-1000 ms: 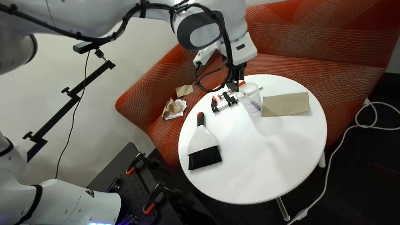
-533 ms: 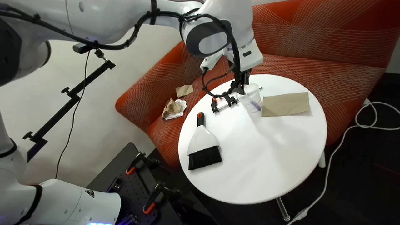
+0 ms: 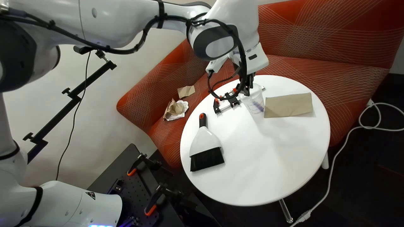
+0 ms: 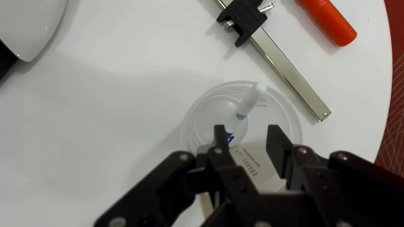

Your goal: Pick the marker from the cup and put it on the table

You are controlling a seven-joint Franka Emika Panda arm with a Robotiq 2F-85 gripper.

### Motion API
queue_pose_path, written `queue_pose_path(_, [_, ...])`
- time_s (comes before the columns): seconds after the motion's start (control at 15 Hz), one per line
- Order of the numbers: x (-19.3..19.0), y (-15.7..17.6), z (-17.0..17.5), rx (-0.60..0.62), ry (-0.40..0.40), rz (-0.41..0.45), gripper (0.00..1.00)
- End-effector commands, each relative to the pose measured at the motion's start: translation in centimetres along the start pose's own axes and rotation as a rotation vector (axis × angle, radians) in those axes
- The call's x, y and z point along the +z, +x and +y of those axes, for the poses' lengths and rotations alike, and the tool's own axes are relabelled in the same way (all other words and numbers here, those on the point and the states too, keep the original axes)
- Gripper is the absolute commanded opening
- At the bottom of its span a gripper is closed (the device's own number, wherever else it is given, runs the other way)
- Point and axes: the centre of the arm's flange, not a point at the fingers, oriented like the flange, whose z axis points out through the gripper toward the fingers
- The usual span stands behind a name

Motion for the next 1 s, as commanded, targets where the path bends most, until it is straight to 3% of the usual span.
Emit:
queue_pose_path(0.0, [0.6, 0.1, -1.1, 0.030, 0.011, -0.016, 0.38])
queue_pose_path(0.73, [2.6, -0.2, -1.4, 0.023, -0.009, -0.066, 0.35])
queue_pose_path(0.8, [2.7, -0.3, -1.4, 0.024, -0.013, -0.073, 0.30])
queue_pose_path(0.87, [2.8, -0.3, -1.4, 0.027, -0.016, -0.075, 0.09])
queue_pose_path(0.93, [2.8, -0.2, -1.4, 0.030, -0.018, -0.074, 0.06])
